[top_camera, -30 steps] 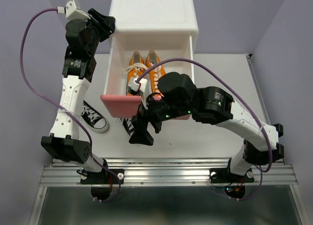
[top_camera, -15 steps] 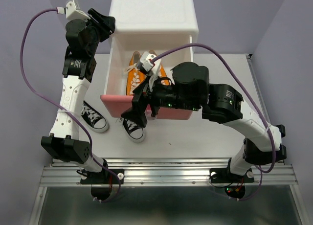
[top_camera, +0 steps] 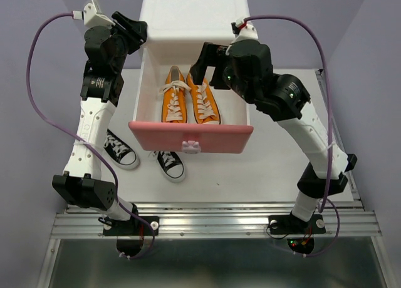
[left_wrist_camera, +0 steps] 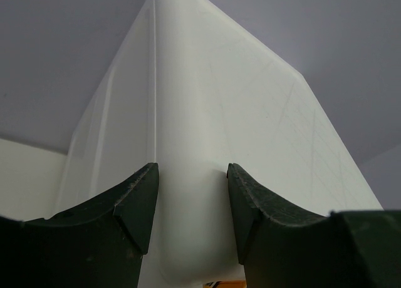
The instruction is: Place and organize the shoes in the shoe cabinet
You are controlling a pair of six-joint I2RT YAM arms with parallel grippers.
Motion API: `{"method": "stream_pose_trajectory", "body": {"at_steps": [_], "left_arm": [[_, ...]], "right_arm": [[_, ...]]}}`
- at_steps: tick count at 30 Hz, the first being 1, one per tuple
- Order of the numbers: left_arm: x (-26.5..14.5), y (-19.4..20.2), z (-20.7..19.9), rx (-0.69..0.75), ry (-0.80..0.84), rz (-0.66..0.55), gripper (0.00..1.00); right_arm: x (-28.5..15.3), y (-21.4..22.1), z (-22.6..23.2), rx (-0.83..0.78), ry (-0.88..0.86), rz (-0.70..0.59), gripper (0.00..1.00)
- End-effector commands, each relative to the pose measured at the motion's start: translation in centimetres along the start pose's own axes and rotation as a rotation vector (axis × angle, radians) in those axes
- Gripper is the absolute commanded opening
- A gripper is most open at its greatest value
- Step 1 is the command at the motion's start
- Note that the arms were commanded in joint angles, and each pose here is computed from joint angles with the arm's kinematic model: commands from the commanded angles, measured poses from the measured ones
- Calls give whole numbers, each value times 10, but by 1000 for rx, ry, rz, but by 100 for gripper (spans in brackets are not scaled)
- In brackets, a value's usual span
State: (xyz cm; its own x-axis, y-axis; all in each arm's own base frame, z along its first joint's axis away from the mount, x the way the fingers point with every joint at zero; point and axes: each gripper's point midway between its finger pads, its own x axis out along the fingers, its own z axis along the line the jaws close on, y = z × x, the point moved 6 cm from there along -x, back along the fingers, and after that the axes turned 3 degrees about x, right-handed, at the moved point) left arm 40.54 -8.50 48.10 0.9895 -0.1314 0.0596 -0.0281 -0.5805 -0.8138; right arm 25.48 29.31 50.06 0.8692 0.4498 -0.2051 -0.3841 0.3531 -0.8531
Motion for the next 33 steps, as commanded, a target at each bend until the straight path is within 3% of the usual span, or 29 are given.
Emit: {"method": "stream_pose_trajectory", "body": {"at_steps": [1,5,11,14,15,19,20,21,24,28,29,30,33], "left_arm": [[-6,96,62,55,-227,397,57],[-6,99,63,55,-231,401,57],[-5,104,65,56,-234,408,57],[-4,105,66,58,-237,410,57],[-4,105,67,60,-241,408,57],[-3,105,68,59,-245,409,57],[-3,105,68,59,-244,407,57],[-3,105,68,58,-247,408,57],[-2,105,68,57,-246,406,57],[-1,105,68,55,-250,403,57],[-2,105,68,55,-253,404,57],[-2,105,69,58,-256,401,57],[-3,105,69,57,-261,403,57]], "right_arm": [[9,28,-6,42,80,126,100],[21,52,-13,-20,116,217,100],[39,67,-34,-158,247,224,100],[44,70,-35,-198,247,229,90],[47,72,-35,-203,252,232,79],[53,76,-38,-214,278,227,56],[54,77,-38,-213,283,228,45],[55,79,-38,-211,286,233,45],[57,82,-37,-190,276,245,28],[59,87,-32,-120,268,258,19],[60,89,-31,-106,266,261,14],[60,90,-29,-93,260,265,1],[65,92,-27,-53,264,261,1]]}}
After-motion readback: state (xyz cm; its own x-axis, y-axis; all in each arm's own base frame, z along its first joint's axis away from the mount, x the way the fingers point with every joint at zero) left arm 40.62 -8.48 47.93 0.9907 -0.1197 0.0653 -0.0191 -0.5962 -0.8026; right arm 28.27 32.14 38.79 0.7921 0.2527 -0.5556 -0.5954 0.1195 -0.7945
